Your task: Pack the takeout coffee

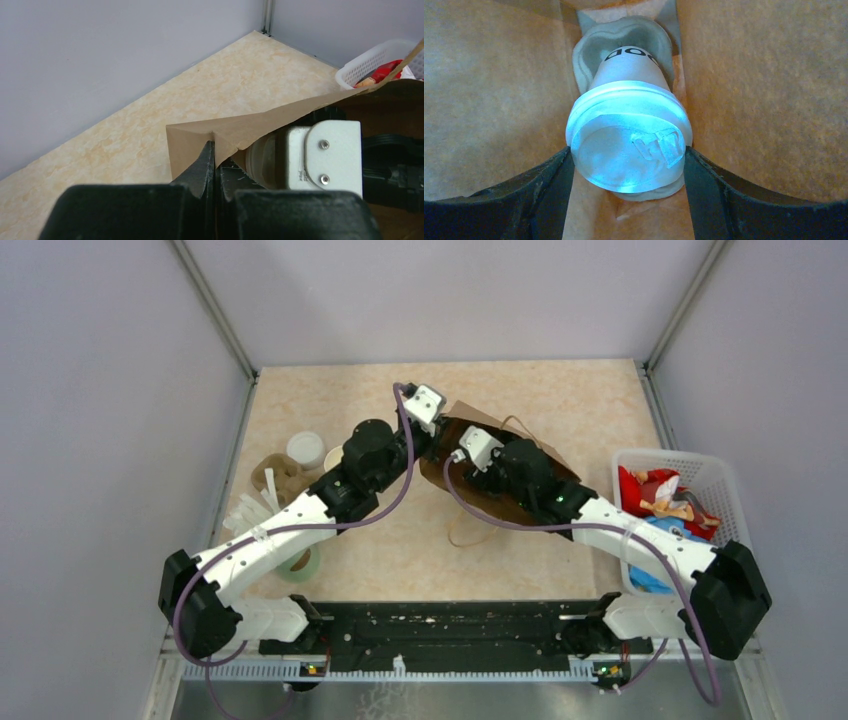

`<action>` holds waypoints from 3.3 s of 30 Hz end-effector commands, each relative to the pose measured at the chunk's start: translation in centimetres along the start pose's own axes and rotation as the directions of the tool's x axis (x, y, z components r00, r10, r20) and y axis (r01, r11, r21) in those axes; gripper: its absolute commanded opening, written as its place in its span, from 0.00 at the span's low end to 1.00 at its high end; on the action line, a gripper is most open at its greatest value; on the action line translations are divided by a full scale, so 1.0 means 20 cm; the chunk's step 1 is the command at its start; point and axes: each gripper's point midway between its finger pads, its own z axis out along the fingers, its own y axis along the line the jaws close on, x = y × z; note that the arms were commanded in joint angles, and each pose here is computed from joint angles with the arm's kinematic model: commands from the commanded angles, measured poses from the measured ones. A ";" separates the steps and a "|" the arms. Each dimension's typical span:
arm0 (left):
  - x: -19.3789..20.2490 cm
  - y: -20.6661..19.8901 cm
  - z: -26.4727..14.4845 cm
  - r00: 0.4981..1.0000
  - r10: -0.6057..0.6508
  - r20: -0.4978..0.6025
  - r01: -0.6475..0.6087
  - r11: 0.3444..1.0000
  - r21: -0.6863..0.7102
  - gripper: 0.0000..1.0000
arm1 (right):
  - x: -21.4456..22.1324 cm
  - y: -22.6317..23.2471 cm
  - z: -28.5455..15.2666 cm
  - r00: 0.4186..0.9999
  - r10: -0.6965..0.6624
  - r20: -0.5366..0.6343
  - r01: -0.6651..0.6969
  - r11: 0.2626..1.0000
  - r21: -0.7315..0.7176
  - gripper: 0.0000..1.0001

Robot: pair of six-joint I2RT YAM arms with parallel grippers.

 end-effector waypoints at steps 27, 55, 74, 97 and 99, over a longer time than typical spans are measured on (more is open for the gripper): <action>-0.11 -0.09 -0.07 0.991 -0.103 0.087 0.094 0.991 0.097 0.00 | -0.21 -0.08 0.11 0.984 0.138 0.115 -0.136 0.990 -0.024 0.44; -0.08 -0.16 -0.07 0.928 -0.362 -0.084 0.368 0.927 0.075 0.00 | -0.14 -0.02 0.01 0.969 0.237 -0.065 -0.240 0.970 -0.043 0.45; 0.08 -0.22 -0.12 0.742 -0.582 -0.332 0.583 0.805 -0.108 0.00 | 0.07 0.42 -0.26 0.874 0.193 -0.446 -0.362 0.870 -0.335 0.43; 0.01 0.05 -0.27 0.847 -0.492 -0.201 0.436 0.859 -0.269 0.64 | 0.17 0.64 -0.20 0.774 0.092 -0.626 -0.433 0.798 -0.419 0.45; -0.01 0.07 -0.33 0.862 -0.473 -0.181 0.422 0.868 -0.260 0.73 | 0.18 0.64 -0.19 0.768 0.080 -0.635 -0.431 0.799 -0.420 0.45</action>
